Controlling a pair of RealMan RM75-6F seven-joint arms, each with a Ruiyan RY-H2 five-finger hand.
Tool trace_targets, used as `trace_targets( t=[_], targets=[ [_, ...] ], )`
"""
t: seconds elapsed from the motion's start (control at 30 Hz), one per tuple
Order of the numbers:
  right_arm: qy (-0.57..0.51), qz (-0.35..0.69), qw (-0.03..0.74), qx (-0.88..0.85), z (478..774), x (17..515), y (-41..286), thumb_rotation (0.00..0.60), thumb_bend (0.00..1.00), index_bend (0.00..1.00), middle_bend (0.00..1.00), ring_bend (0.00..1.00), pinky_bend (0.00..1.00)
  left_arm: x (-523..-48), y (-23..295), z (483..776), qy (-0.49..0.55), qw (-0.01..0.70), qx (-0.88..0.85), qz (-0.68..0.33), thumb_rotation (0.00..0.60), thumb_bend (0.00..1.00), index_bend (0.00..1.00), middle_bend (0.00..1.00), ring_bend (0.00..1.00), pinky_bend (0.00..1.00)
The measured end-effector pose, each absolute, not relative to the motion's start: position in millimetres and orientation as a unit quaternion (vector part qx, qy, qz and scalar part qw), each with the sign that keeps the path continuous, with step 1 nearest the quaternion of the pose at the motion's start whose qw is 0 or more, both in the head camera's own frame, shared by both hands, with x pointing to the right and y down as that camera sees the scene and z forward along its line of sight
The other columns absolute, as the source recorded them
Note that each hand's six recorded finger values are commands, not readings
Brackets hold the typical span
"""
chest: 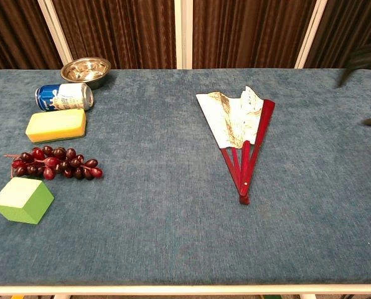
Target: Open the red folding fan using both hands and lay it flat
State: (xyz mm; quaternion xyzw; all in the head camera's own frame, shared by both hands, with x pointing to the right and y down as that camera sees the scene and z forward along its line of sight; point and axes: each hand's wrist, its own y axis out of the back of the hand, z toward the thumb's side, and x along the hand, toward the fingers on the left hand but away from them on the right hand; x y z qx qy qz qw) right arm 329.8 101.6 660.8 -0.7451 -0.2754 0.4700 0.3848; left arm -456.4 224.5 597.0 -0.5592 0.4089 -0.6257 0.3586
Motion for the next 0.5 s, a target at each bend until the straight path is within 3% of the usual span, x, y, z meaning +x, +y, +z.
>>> trace_targets(
  t=[0.3, 0.5],
  targets=[
    [-0.229, 0.469, 0.430, -0.737, 728, 270, 90, 0.600, 0.10, 0.30, 0.24, 0.04, 0.00, -457, 223, 598, 0.415, 0.353, -0.564, -0.621, 0.600, 0.13, 0.21, 0.12, 0.04, 0.12],
    [-0.229, 0.474, 0.435, -0.730, 757, 251, 94, 0.600, 0.12, 0.30, 0.26, 0.04, 0.00, -456, 222, 601, 0.423, 0.339, -0.576, -0.612, 0.600, 0.13, 0.21, 0.12, 0.04, 0.12]
  ],
)
